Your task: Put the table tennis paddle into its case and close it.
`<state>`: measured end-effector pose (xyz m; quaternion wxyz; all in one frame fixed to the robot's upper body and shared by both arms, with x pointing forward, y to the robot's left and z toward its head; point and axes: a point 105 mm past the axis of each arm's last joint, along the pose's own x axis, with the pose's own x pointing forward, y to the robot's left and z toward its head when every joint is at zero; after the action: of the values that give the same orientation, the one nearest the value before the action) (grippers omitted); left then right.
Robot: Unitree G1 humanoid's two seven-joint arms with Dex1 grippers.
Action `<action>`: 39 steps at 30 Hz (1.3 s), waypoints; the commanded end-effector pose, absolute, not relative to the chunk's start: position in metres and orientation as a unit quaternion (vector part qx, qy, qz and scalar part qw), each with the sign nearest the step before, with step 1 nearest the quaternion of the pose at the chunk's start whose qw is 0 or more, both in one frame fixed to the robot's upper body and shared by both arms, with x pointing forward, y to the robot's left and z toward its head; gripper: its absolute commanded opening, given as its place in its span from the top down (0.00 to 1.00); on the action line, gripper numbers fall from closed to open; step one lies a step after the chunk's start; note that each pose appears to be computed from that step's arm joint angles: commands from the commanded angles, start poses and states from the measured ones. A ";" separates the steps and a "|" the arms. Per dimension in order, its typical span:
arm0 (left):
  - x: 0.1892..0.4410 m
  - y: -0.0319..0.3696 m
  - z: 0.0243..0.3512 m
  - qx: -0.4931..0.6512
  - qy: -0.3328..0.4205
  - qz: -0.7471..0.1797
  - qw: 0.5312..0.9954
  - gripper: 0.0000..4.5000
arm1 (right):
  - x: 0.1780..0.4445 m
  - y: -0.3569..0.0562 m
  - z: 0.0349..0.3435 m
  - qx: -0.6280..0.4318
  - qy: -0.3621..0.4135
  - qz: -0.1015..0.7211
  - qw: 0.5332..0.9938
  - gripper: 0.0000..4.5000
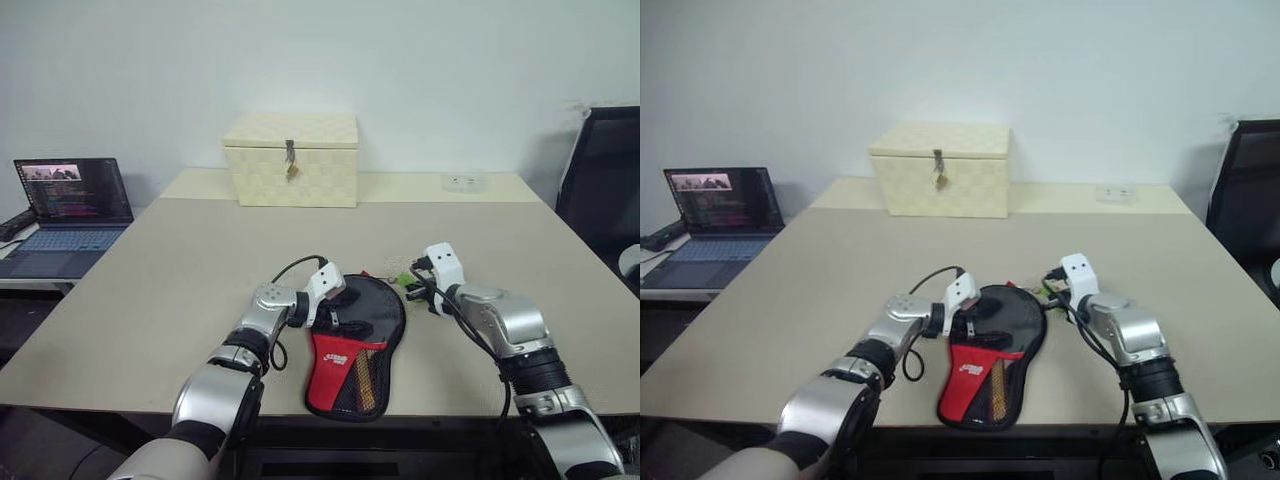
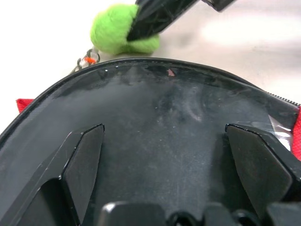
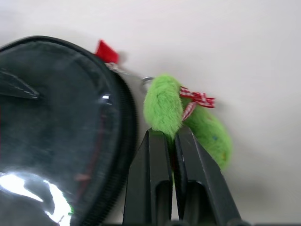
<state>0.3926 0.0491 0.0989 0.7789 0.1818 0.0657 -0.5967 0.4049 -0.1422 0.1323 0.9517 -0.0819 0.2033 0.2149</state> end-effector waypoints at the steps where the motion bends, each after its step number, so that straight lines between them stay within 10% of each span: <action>1: 0.387 0.039 0.080 0.178 0.093 -0.597 0.777 0.00 | 0.395 -0.155 0.167 -0.129 0.165 0.235 0.949 0.99; 14: 0.390 0.017 0.078 0.186 0.104 -0.582 0.784 0.00 | 0.274 -0.149 0.141 -0.206 0.261 0.419 0.845 0.99; 39: 0.389 -0.006 0.071 0.192 0.113 -0.570 0.791 0.00 | 0.170 -0.112 0.123 -0.178 0.320 0.582 0.726 0.99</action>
<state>0.3970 -0.0061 0.0939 0.8023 0.1794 0.0708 -0.5648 0.1906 -0.1232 0.1207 0.7576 -0.1821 0.3195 0.5393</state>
